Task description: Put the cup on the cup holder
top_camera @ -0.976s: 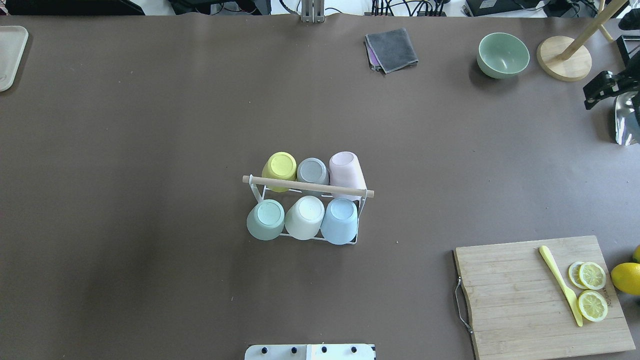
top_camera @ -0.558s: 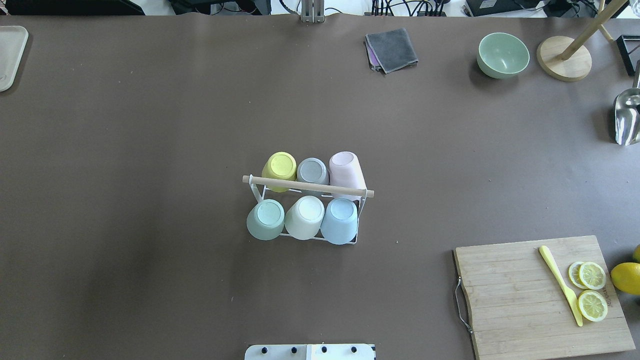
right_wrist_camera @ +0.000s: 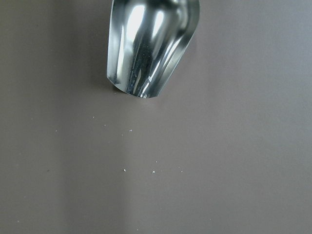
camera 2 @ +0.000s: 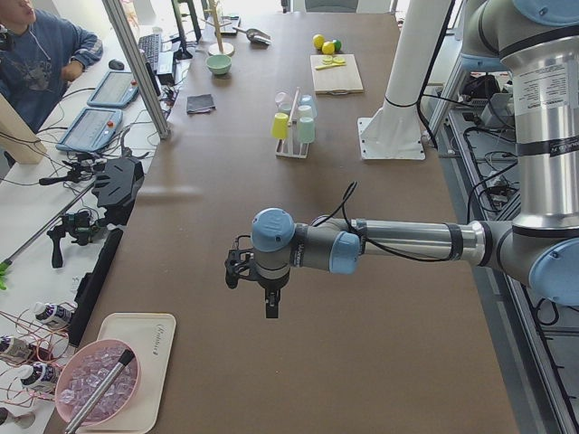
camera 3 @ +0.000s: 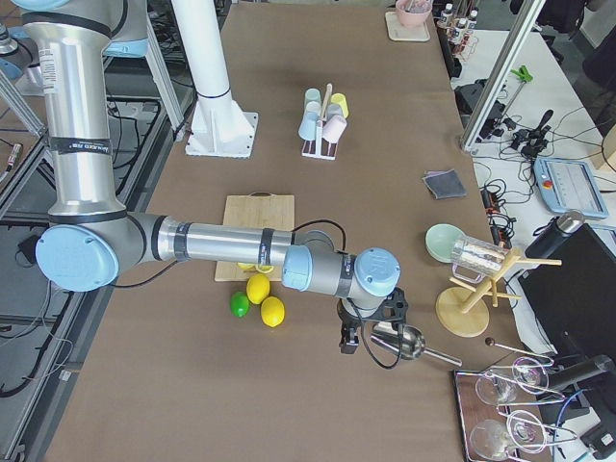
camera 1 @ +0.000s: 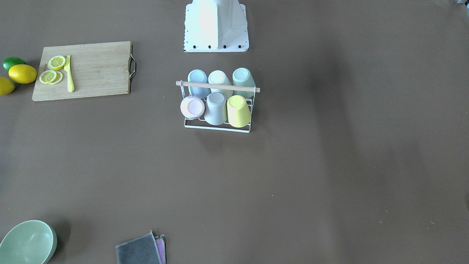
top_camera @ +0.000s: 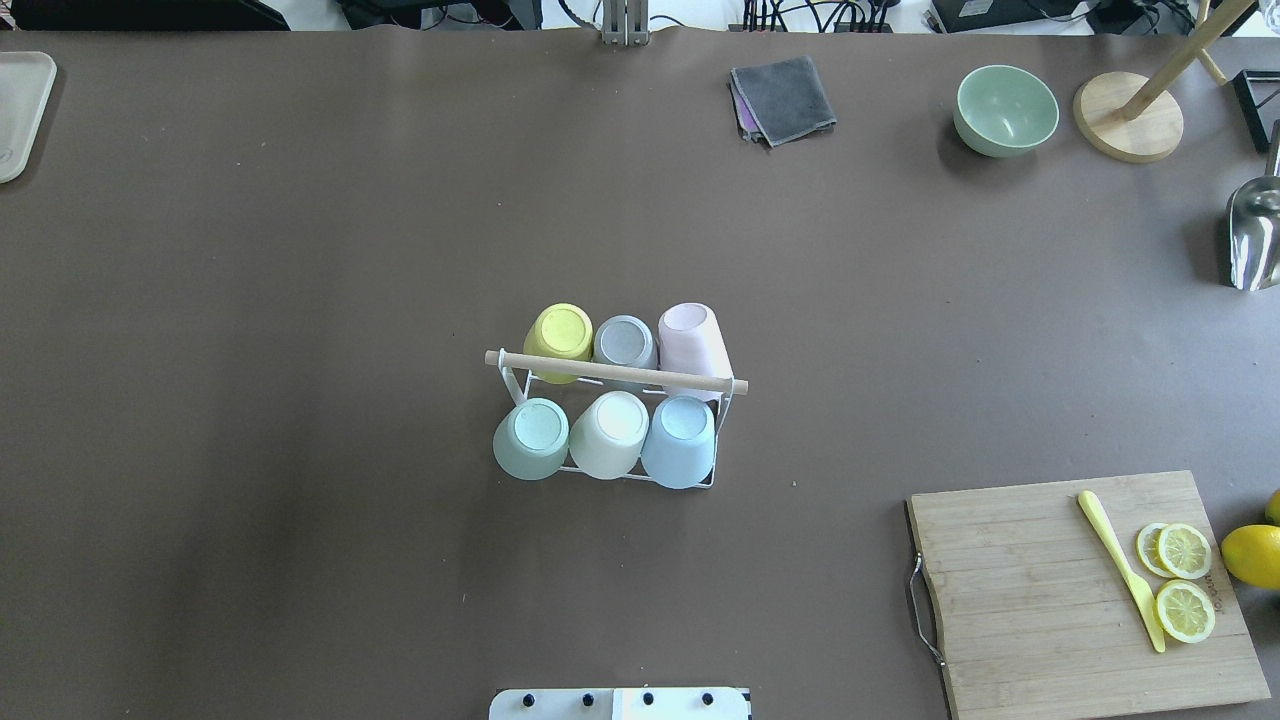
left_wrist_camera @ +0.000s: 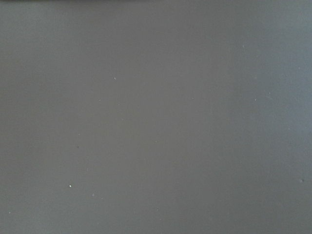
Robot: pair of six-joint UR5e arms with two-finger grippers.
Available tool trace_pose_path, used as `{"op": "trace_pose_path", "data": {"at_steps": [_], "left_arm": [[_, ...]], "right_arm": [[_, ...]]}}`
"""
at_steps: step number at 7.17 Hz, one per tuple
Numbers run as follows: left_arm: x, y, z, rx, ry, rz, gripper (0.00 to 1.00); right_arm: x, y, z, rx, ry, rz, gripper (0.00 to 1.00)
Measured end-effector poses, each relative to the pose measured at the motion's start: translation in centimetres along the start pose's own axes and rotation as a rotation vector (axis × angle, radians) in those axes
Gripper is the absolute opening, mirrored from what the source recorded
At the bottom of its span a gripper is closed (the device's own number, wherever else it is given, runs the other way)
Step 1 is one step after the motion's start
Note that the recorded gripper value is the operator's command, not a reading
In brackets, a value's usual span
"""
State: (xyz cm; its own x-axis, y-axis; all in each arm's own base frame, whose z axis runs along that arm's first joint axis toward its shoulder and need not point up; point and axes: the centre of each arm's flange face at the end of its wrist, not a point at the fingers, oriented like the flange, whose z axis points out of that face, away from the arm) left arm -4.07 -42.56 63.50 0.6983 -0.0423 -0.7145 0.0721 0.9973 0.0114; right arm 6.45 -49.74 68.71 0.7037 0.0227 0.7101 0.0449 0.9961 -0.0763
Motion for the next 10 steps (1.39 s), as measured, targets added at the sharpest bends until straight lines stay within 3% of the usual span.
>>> {"op": "trace_pose_path", "data": {"at_steps": [6,10], "left_arm": [[-0.1,1.1,0.0,-0.032,-0.012,-0.030,0.98],[0.6,1.1,-1.1,-0.012,-0.013,-0.020,0.98]], "right_arm": [[0.8,0.1,-1.7,0.033,0.004,0.012,1.00],[0.5,-0.1,-2.0,0.039,0.002,0.006,1.00]]}}
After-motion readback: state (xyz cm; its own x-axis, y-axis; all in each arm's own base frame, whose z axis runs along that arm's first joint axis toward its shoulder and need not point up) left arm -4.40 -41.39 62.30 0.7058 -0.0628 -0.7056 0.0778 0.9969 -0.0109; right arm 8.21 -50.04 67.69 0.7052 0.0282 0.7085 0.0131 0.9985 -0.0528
